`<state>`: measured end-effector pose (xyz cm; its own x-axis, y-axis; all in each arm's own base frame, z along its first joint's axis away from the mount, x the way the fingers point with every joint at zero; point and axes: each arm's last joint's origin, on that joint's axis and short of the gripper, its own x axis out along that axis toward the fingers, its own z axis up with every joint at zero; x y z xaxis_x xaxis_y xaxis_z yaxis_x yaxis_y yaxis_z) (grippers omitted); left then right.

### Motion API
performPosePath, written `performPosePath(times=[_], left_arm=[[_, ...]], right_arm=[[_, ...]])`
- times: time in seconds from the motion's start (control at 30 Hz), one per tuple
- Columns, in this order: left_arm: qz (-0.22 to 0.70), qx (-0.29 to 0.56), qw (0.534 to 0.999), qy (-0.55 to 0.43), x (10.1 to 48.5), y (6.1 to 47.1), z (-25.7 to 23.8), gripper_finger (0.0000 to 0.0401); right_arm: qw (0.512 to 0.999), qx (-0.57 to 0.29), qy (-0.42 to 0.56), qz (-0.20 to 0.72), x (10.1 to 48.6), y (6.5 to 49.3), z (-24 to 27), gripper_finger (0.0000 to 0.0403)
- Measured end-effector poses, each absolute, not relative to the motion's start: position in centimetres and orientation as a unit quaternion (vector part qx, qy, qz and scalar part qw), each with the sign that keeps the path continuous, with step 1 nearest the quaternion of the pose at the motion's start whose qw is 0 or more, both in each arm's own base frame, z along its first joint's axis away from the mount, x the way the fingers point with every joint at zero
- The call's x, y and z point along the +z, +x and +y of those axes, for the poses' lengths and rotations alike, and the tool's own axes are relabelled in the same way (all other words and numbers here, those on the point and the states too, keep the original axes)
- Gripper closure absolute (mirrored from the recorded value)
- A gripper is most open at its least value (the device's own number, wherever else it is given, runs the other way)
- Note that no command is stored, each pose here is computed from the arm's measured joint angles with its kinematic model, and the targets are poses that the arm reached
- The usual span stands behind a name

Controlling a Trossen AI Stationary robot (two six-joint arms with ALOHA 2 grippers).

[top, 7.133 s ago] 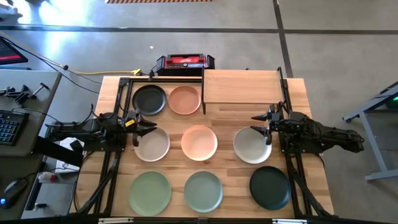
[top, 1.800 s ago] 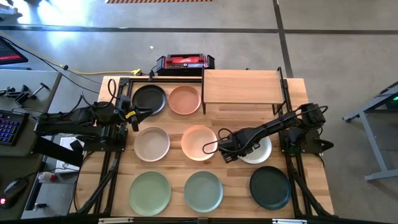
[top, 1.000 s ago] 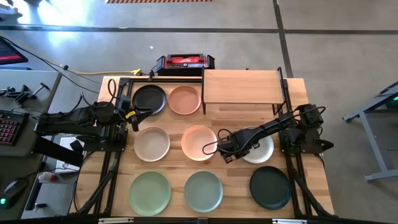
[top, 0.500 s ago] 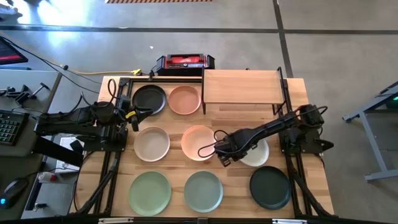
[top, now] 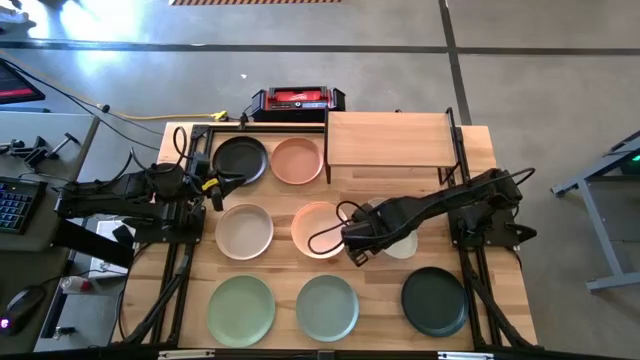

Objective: Place and stack plates onto a shelf
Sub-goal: Put the white plate on the shelf

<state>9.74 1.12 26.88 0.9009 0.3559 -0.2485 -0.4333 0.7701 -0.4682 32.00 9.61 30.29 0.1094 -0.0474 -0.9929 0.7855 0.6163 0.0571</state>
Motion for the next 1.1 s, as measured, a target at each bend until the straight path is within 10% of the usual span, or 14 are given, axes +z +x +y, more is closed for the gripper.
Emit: performPosePath(times=[0.43, 1.1], left_arm=[[0.073, 0.210, 0.938, -0.266, 26.9, 9.7, 1.1, 0.0323], [0.075, 0.210, 0.940, -0.258, 26.9, 9.7, 1.1, 0.0323]], right_arm=[[0.770, -0.324, 0.232, 0.498, 38.6, 31.2, 6.5, 0.0403], [0.765, -0.321, 0.085, 0.552, 38.5, 31.7, -3.3, 0.0403]])
